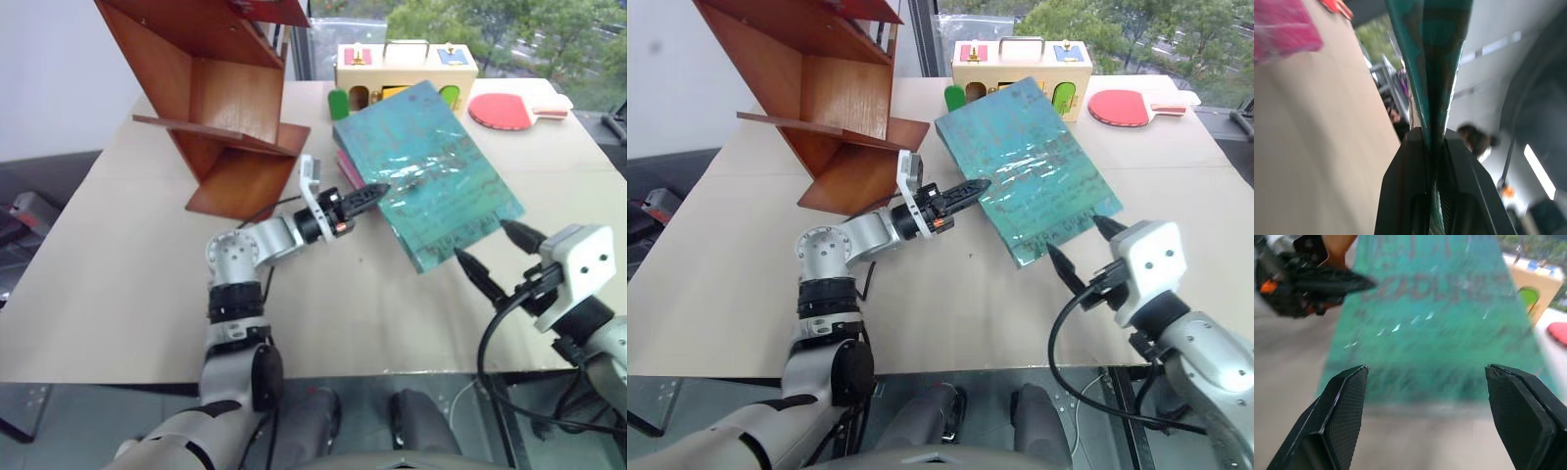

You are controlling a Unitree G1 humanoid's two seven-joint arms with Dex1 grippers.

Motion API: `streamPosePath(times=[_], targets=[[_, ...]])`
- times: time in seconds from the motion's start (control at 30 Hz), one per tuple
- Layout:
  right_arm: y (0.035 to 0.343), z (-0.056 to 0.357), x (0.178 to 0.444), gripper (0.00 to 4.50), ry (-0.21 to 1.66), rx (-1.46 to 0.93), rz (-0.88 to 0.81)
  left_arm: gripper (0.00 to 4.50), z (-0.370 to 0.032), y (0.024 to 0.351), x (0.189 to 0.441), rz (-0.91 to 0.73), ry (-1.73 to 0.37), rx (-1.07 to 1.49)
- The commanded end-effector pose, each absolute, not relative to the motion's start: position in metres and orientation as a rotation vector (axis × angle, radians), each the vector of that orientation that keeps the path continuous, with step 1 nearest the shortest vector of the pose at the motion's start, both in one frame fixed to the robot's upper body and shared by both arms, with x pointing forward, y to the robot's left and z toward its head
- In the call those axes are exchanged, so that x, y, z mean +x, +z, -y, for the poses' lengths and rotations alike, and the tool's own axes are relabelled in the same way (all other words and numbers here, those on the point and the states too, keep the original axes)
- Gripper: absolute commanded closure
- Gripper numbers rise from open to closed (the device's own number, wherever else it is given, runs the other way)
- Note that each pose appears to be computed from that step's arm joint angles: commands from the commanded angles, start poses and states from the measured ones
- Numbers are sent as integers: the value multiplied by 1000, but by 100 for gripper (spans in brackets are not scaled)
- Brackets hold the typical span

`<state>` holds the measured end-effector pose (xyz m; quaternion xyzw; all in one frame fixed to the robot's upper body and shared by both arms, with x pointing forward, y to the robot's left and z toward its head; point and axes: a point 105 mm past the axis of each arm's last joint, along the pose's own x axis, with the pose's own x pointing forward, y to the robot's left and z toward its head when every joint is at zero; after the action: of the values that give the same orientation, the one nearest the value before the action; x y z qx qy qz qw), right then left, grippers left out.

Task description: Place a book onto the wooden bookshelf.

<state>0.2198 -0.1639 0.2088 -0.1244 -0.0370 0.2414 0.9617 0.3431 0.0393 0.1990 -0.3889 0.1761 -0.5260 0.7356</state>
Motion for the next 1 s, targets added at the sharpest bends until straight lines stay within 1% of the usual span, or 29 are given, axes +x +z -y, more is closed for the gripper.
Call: streamPosePath(times=[0.03,0.1,0.17,0.2,0.3,0.37,0.5,0.57,0.63,0.7,0.77,0.87,1.0], targets=[[240,152,206,58,572,-198,200,440,-42,249,334,-166,-1298,-574],[247,145,203,58,629,-167,229,440,-52,261,332,-26,-1321,-310],[245,139,199,58,682,-146,221,440,-59,271,318,153,-1356,78],[244,136,200,58,697,-141,215,440,-62,272,314,211,-1376,207],[239,131,201,58,757,-126,187,440,-77,298,296,373,-1424,517],[236,128,200,58,795,-127,174,440,-88,314,298,473,-1361,750],[232,129,200,58,831,-126,162,440,-102,359,301,639,-1228,944],[237,122,195,58,890,-105,189,440,-113,381,300,695,-1156,1066],[237,120,196,58,925,-105,197,440,-129,393,303,655,-1098,1163],[231,124,203,58,914,-144,177,440,-140,405,306,618,-1047,1220],[230,126,210,58,907,-164,179,440,-152,413,310,543,-1000,1288],[238,123,215,58,932,-169,230,440,-172,424,310,409,-935,1435],[241,123,218,58,949,-185,250,440,-201,432,309,202,-861,1531]])
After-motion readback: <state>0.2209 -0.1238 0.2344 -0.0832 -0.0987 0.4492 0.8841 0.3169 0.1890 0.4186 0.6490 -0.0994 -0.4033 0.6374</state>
